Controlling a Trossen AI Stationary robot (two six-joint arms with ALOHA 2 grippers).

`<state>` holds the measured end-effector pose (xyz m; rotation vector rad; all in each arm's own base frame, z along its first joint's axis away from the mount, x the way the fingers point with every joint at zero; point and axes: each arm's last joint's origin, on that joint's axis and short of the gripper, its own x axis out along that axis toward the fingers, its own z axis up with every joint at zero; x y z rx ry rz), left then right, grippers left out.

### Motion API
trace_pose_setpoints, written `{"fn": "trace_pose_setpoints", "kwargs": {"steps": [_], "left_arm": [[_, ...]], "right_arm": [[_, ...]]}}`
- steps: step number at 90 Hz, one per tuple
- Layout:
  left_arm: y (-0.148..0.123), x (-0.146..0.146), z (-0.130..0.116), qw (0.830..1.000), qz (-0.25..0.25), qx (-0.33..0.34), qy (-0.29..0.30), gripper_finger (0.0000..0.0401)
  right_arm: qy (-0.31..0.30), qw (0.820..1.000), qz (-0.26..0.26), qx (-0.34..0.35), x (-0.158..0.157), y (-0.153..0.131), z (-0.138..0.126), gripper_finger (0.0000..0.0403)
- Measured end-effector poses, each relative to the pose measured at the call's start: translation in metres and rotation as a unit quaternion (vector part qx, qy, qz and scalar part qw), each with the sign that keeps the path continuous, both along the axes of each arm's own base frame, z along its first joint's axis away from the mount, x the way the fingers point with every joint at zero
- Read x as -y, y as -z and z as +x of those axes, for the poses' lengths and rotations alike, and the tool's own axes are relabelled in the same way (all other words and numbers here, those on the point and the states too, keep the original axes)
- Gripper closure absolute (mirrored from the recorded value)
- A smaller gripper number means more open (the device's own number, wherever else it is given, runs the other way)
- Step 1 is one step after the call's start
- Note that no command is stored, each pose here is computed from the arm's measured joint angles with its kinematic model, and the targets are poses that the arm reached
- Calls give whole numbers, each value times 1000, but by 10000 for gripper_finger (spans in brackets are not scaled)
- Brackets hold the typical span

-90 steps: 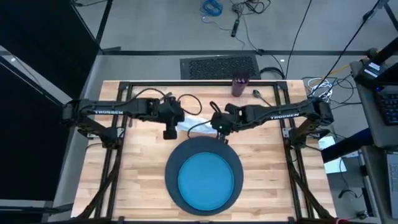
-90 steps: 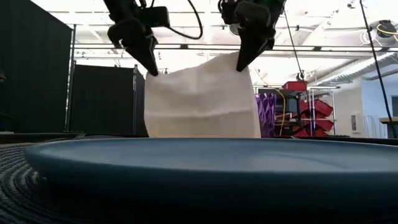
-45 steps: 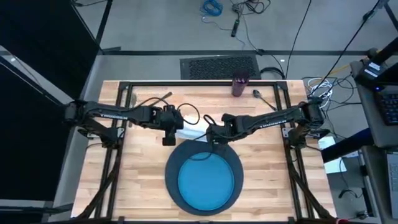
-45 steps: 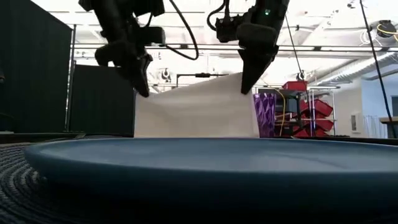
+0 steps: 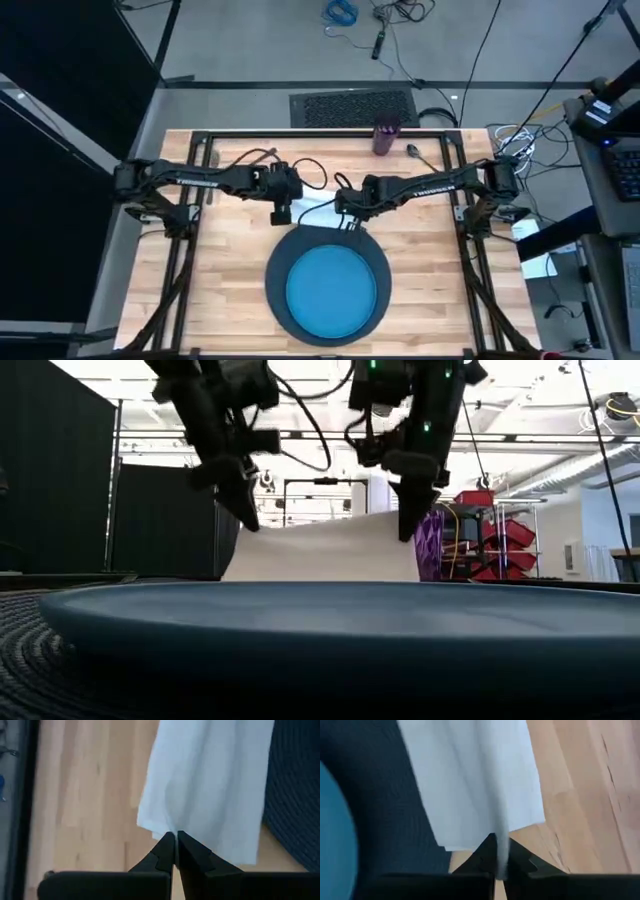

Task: Set table place
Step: Fold the white table napkin

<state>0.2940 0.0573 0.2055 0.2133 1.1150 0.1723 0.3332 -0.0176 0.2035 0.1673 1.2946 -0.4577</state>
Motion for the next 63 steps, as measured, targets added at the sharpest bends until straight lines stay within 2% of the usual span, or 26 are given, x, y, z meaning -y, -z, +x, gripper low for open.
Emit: {"fn": "trace_pose_setpoints", "kwargs": {"steps": [30,63], "left_arm": [[17,-12,11,1000,-3,3,2,401],[15,-14,15,1000,-1,25,1,401]], "right_arm": [[12,1000,11,4,15,18,-6,403],[23,1000,8,7,23,20,-7,403]]}}
